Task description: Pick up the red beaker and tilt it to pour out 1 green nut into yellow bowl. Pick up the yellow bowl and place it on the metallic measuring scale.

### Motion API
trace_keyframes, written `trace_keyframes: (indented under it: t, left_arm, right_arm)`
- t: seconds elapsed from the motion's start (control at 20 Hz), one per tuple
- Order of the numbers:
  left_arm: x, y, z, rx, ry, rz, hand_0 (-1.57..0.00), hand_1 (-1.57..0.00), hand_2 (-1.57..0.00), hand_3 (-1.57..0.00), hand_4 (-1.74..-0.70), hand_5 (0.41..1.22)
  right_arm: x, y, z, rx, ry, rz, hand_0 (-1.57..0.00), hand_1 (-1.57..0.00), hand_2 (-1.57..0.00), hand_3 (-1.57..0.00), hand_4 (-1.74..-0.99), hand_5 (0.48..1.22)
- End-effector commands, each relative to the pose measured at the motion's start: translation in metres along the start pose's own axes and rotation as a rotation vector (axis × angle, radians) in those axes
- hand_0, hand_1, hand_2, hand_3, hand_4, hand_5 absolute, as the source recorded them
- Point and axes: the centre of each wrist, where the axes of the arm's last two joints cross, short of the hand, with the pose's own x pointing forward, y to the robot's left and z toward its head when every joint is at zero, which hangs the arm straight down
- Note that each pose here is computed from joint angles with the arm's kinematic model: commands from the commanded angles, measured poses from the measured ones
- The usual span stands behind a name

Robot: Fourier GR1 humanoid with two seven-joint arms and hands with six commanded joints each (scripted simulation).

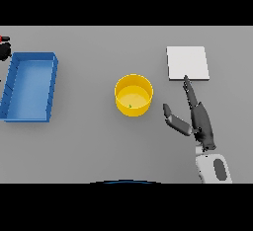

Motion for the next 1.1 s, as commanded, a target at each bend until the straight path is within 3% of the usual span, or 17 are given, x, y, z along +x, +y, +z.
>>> trace_keyframes:
  t: [0.0,0.2,0.25,0.3,0.35,0.4,0.5,0.65,0.8,1.05]
  left_arm:
    - [-0.004,0.000,0.006,0.003,0.018,-0.003,-1.57,-1.57,-1.57,-1.38,-1.74,1.221]
    - [-0.016,-0.002,0.028,-0.084,0.069,-0.005,-1.57,-1.57,-1.57,-1.37,-1.73,0.955]
    - [-0.015,0.002,0.033,-0.116,0.070,-0.026,-1.57,-1.57,-1.57,-1.41,-1.66,0.888]
    - [-0.019,0.002,0.038,-0.149,0.048,-0.042,-1.57,-1.57,-1.57,-1.37,-1.49,0.827]
    - [-0.021,0.003,0.043,-0.189,0.009,-0.079,-1.57,-1.54,-1.49,-1.24,-1.31,0.774]
    - [-0.022,0.006,0.046,-0.223,-0.025,-0.106,-1.50,-1.38,-1.31,-1.10,-1.15,0.740]
    - [-0.027,0.013,0.046,-0.312,-0.048,-0.117,-1.00,-0.88,-0.84,-0.71,-0.93,0.697]
    - [-0.024,0.015,0.048,-0.348,-0.045,-0.190,-0.51,-0.45,-0.43,-0.36,-0.78,0.656]
    - [-0.033,0.013,0.044,-0.332,-0.057,-0.230,-0.26,-0.23,-0.22,-0.18,-0.74,0.648]
    - [-0.027,0.005,0.040,-0.277,-0.092,-0.223,-0.09,-0.07,-0.07,-0.06,-0.70,0.653]
  right_arm:
    - [0.002,0.000,0.000,-0.006,-0.005,0.002,0.00,0.00,0.00,0.00,-1.186,0.687]
    - [0.004,-0.001,-0.003,0.003,0.009,-0.007,0.00,0.00,0.00,0.00,-1.168,0.679]
    - [0.002,-0.004,-0.001,-0.004,0.009,-0.006,0.00,0.00,0.00,0.00,-1.165,0.678]
    - [0.003,-0.004,-0.003,-0.005,0.007,0.000,0.00,0.00,0.00,0.00,-1.165,0.675]
    - [0.003,-0.001,-0.003,-0.008,0.014,0.006,0.00,0.00,0.00,0.00,-1.163,0.671]
    - [0.005,-0.005,-0.002,-0.002,0.007,0.012,0.00,0.00,0.00,0.00,-1.159,0.669]
    - [0.003,-0.004,-0.002,0.002,0.000,0.006,0.00,0.00,0.00,0.00,-1.162,0.671]
    - [0.002,-0.004,-0.002,0.004,-0.005,0.001,0.00,0.00,0.00,0.00,-1.147,0.680]
    - [0.000,-0.005,0.002,0.006,-0.003,0.005,0.00,0.00,0.00,0.00,-1.156,0.690]
    - [0.006,-0.003,0.000,0.002,0.021,0.018,0.00,0.00,0.00,0.00,-1.178,0.679]
